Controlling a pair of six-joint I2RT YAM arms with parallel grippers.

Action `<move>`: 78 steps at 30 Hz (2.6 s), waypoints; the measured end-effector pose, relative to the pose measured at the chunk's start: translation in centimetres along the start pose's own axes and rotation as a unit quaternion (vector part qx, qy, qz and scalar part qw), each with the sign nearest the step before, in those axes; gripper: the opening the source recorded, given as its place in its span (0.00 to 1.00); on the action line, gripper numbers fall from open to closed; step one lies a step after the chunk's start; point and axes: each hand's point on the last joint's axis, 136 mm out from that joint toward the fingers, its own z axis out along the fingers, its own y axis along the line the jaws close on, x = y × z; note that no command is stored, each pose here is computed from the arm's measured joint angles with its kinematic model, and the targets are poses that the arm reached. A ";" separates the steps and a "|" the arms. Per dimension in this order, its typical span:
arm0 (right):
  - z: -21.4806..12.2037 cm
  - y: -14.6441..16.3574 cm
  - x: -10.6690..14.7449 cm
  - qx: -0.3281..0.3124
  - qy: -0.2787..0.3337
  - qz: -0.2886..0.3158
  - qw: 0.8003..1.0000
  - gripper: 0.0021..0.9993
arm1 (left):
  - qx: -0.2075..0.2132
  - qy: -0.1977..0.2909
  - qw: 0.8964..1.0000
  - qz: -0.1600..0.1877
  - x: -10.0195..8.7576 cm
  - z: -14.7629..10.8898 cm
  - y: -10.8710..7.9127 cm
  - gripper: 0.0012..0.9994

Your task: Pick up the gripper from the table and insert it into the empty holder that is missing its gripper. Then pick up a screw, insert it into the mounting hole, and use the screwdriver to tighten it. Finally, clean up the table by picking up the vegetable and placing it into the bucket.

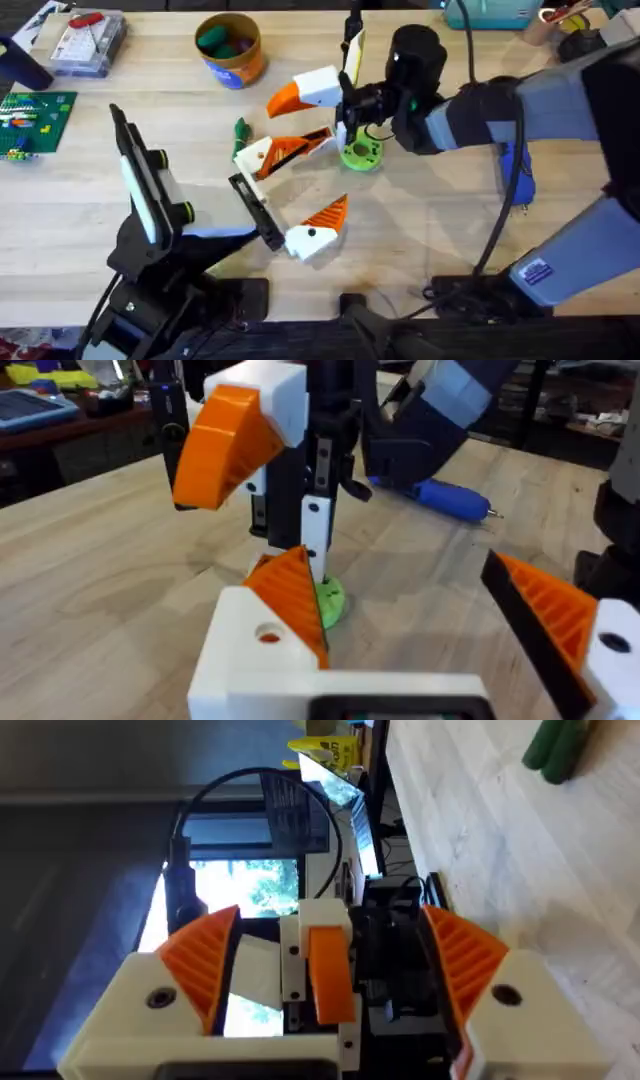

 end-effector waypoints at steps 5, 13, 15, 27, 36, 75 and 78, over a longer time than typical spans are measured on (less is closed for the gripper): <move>-2.3 1.5 -1.0 0.005 -0.032 -0.011 0.999 1.00 | 0.000 0.000 1.000 0.000 0.0 0.0 0.0 0.99; -7.2 3.0 -2.0 0.027 -0.095 -0.020 0.995 1.00 | 0.000 0.000 1.000 0.000 0.0 0.0 0.0 0.99; -7.5 2.9 -2.0 0.029 -0.096 -0.030 0.994 1.00 | 0.000 0.000 1.000 0.000 0.0 0.0 0.0 0.99; -6.3 2.2 0.7 0.032 -0.074 -0.046 0.996 1.00 | 0.000 0.000 1.000 -0.002 0.0 0.0 0.0 0.99; -4.2 2.1 3.5 0.036 -0.061 -0.059 0.996 1.00 | 0.000 0.000 1.000 -0.003 0.0 0.0 0.0 0.99; -1.7 0.2 3.7 0.011 -0.094 -0.038 0.995 0.52 | 0.001 0.000 1.000 -0.004 0.0 0.0 0.0 0.99; -1.7 0.2 3.7 0.011 -0.094 -0.037 0.995 0.32 | 0.000 0.000 1.000 -0.004 0.0 0.0 0.0 0.99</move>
